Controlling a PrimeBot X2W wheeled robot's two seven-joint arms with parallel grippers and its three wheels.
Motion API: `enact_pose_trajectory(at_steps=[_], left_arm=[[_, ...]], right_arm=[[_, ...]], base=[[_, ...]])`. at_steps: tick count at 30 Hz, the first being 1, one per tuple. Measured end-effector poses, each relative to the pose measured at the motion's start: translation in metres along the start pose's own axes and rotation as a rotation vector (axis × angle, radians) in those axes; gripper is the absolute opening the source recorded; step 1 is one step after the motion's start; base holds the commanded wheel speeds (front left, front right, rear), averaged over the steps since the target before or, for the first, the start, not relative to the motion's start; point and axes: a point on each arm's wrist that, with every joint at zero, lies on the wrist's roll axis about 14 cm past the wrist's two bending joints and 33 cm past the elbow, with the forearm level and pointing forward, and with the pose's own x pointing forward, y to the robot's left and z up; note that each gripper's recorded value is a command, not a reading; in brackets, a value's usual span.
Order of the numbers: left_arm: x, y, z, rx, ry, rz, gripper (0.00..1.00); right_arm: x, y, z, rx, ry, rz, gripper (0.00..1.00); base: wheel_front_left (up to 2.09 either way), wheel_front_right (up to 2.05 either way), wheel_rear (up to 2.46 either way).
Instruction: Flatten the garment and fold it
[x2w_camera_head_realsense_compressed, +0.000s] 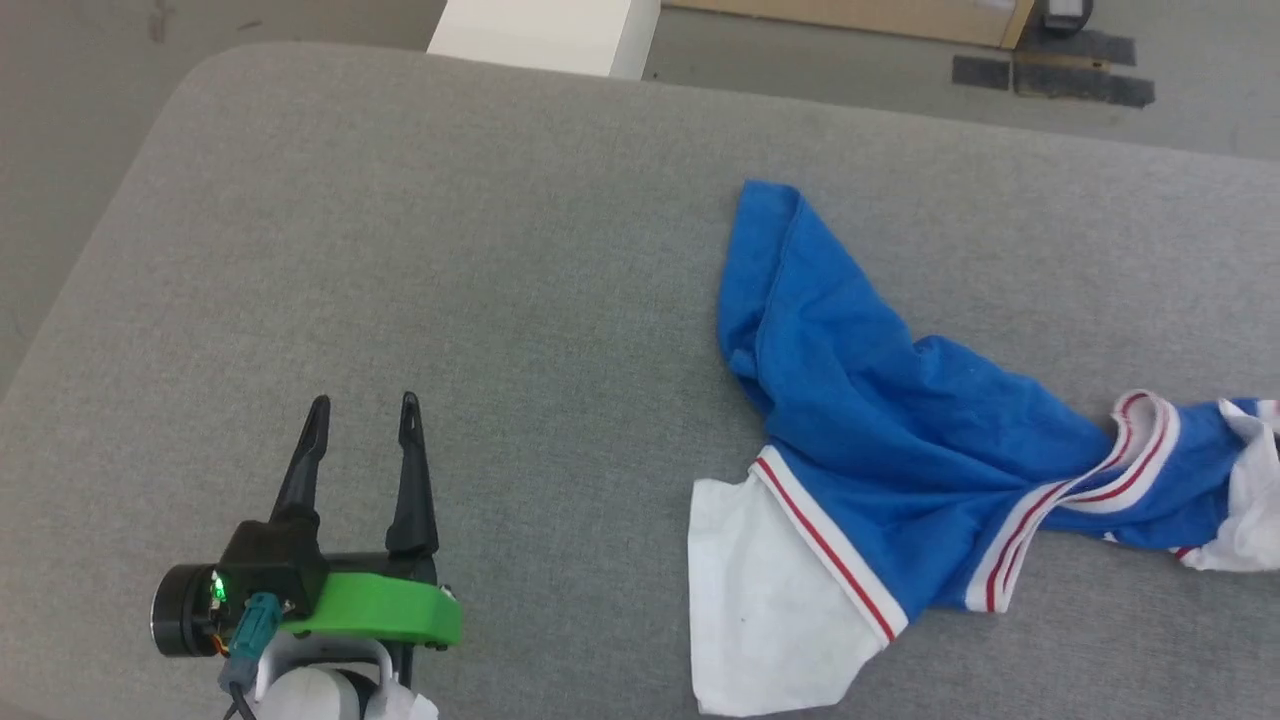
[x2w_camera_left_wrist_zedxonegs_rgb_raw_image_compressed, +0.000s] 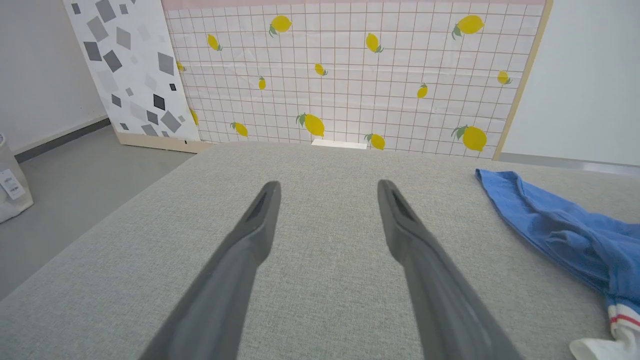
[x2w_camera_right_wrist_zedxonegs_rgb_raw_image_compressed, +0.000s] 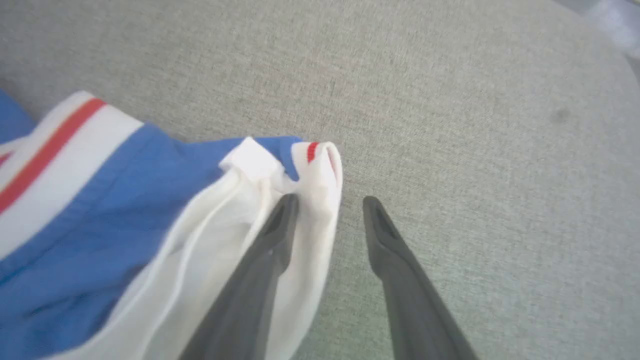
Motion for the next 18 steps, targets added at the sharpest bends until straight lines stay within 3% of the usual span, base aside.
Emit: enact_pose_trajectory(at_steps=[10,14,18], left_arm=[[-0.012,-0.017,0.018,-0.01,-0.053,-0.074,1.0],[-0.014,-0.031,0.024,-0.005,-0.074,-0.129,1.0],[-0.015,-0.044,0.034,0.003,-0.106,-0.177,1.0]], right_arm=[[-0.069,-0.04,0.092,-0.099,-0.473,-0.128,1.0],[-0.096,-0.031,0.125,-0.09,-0.643,-0.138,1.0],[-0.145,-0.019,0.168,-0.076,-0.898,-0.174,1.0]], base=[[0.0,0.0,0.0],[0.0,0.0,0.0],[0.0,0.0,0.0]])
